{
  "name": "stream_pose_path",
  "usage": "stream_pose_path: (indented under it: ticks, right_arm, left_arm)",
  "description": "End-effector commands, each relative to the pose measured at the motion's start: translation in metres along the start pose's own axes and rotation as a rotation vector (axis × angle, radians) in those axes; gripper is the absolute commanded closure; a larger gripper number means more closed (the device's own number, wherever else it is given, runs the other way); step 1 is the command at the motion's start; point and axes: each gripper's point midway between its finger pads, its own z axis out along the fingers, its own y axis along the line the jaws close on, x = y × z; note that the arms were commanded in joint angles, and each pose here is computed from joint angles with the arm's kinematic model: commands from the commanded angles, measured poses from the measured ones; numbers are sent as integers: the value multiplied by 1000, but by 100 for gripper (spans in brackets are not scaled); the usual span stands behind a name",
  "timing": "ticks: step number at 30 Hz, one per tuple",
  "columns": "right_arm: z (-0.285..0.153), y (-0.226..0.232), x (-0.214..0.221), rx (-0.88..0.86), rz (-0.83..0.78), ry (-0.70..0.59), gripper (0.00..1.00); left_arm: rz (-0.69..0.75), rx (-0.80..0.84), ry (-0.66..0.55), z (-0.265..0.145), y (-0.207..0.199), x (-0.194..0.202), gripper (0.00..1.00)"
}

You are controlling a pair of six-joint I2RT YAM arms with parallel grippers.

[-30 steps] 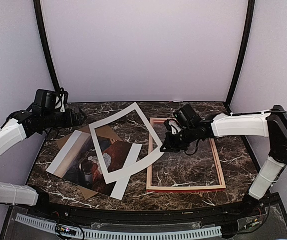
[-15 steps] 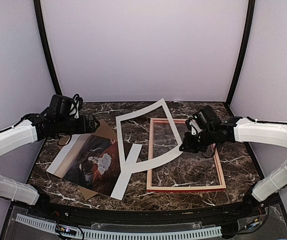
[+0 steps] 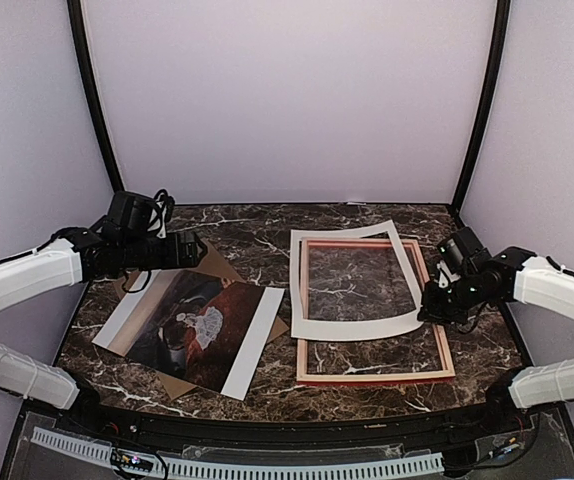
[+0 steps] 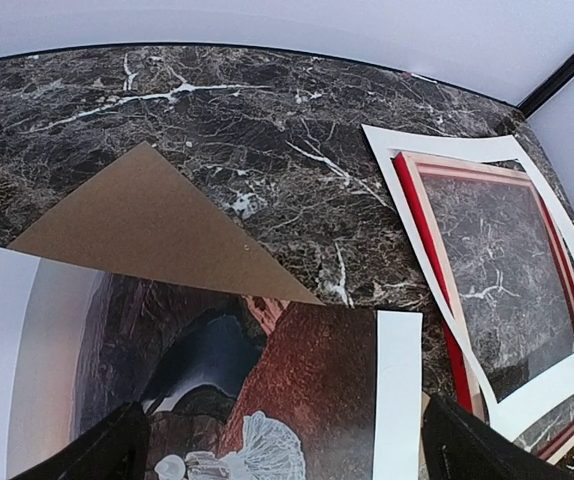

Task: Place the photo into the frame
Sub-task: Pass from the right arm to the left

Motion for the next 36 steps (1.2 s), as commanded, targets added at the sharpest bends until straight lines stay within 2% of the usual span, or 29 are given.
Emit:
stream_pose_path:
  ticks: [1, 5, 12, 20, 30, 36]
  right_arm:
    - [-12, -28, 10, 110, 16, 15, 100]
    - [-18, -11, -4, 36, 22, -40, 100]
    - [-13, 41, -26, -87, -52, -16, 100]
    - [-64, 65, -53, -116, -82, -118, 100]
    - [-106, 28, -33, 2, -42, -118, 100]
    - [-103, 11, -12, 39, -37, -58, 100]
  left_arm:
    - [20, 23, -25, 2, -7, -6, 2]
    - [27, 36, -26, 5, -11, -9, 2]
    - [27, 36, -20, 7, -10, -6, 2]
    - [29, 32, -13, 10, -9, -4, 2]
    - [30, 36, -8, 10, -10, -4, 2]
    - [30, 36, -9, 10, -10, -4, 2]
